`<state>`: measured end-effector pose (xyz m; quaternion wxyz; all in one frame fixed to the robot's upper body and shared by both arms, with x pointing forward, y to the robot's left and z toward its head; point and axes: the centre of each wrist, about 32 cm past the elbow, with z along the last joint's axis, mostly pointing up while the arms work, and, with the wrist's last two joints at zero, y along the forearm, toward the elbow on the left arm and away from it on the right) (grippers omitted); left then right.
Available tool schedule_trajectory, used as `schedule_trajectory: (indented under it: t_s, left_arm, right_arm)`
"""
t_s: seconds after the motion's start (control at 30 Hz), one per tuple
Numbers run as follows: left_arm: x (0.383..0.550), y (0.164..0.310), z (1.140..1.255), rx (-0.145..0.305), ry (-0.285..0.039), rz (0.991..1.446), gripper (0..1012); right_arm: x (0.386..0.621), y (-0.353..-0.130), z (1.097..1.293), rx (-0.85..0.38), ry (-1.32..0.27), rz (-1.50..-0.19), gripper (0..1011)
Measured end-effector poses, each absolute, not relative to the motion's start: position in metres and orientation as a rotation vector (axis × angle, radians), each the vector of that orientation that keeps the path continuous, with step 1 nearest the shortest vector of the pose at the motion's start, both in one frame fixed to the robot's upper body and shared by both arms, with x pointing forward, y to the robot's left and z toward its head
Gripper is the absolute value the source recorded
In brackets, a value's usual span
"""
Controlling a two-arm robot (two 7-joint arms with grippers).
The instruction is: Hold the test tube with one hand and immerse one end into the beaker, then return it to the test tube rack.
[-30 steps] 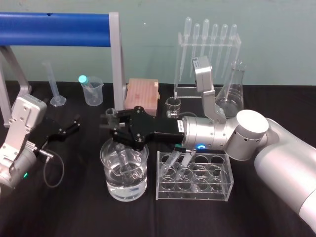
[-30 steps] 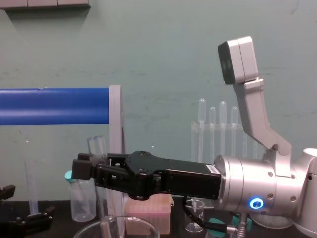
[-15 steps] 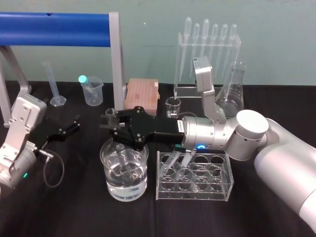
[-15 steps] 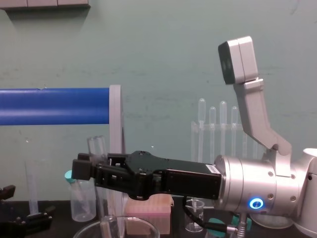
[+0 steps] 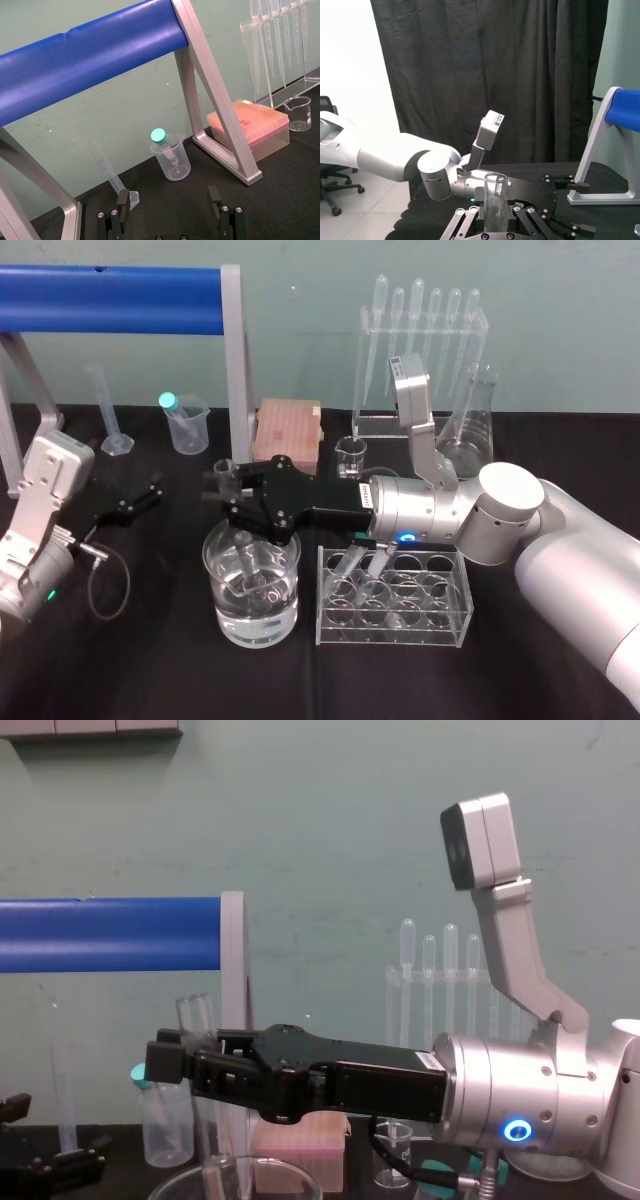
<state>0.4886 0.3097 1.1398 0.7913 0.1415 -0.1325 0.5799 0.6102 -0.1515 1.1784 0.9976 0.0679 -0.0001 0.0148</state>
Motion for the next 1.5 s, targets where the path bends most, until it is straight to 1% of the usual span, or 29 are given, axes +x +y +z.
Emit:
schedule_trajectory:
  t_s: [1.5]
  left_arm:
    - [0.4886, 0.3096, 1.1398, 0.304, -0.285, 1.248, 1000]
  right_arm:
    - [0.6102, -0.1515, 1.1784, 0.136, 0.0, 0.03, 226]
